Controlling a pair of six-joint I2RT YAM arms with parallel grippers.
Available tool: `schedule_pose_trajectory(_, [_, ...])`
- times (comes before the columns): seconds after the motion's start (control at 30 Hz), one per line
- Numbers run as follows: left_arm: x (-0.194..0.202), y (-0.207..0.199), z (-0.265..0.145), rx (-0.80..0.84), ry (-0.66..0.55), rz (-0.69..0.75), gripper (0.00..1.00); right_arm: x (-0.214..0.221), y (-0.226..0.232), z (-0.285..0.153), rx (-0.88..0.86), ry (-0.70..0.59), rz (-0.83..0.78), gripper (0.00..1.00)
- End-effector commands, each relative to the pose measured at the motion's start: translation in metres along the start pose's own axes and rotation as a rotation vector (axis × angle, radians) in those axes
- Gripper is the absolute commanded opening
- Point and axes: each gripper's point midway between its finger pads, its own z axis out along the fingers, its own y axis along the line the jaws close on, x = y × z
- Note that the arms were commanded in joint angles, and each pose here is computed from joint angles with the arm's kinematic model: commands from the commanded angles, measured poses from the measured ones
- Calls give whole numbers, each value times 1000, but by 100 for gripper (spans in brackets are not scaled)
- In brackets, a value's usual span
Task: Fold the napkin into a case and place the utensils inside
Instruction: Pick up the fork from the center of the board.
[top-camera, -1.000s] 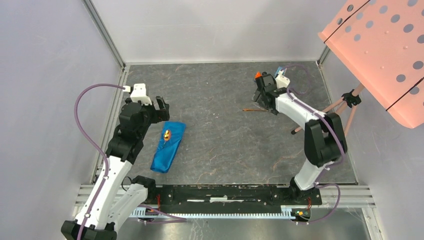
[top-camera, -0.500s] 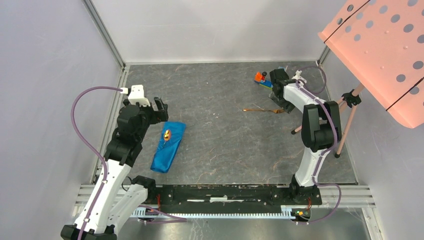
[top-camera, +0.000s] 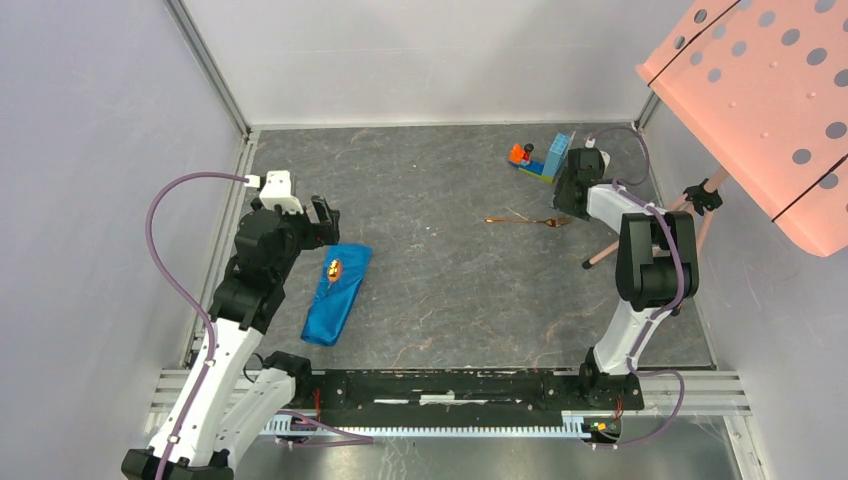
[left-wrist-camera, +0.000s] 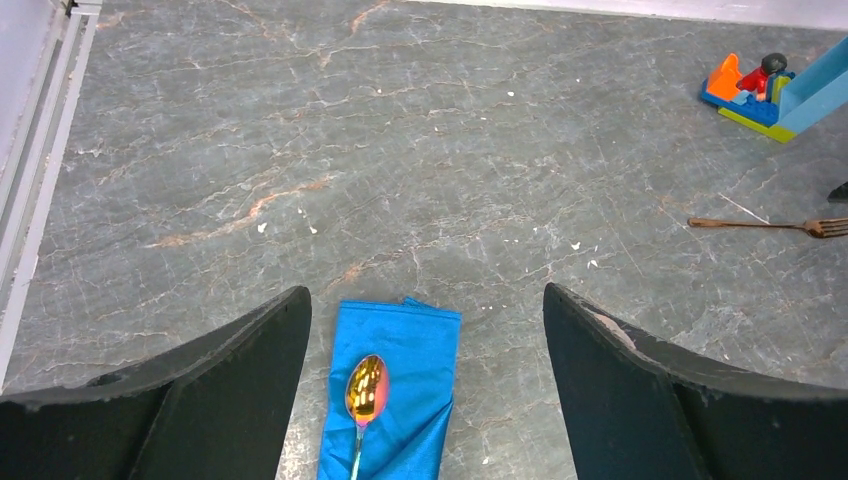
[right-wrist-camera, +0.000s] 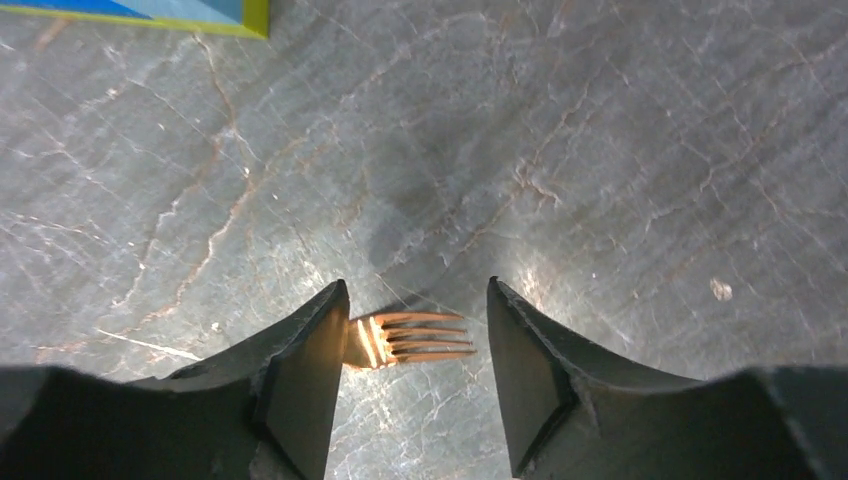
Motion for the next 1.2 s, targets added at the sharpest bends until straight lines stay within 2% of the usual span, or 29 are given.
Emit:
schedule_pose_trajectory(0.0, [-4, -3, 2, 14, -18, -17, 91, -10, 14, 4, -153, -29, -41, 57])
schedule_pose_trajectory(0.13, [-2, -4, 2, 21, -11, -17, 91, -6, 7, 7, -214, -20, -5, 51])
schedule_pose_trajectory(0.33, [0, -7, 4, 35, 1, -15, 91, 3, -6, 4, -219, -19, 5, 49])
schedule_pose_trajectory(0.47, [1, -13, 4, 69, 11, -14, 92, 7, -3, 0, -263, -25, -7, 31])
schedule_pose_trajectory(0.53, [2, -19, 2, 106, 17, -3, 92, 9, 1, -3, -297, -32, -8, 26])
schedule_pose_trajectory(0.7, [2, -23, 2, 131, 17, -7, 92, 11, 11, -12, -375, -53, -10, 27])
schedule_pose_trajectory(0.83, [4, -27, 2, 151, 25, -14, 92, 15, 14, -18, -402, -53, -13, 40])
schedule_pose_trajectory(1.17, [8, -29, 4, 159, 41, -15, 92, 33, 6, -24, -398, -27, -1, 39])
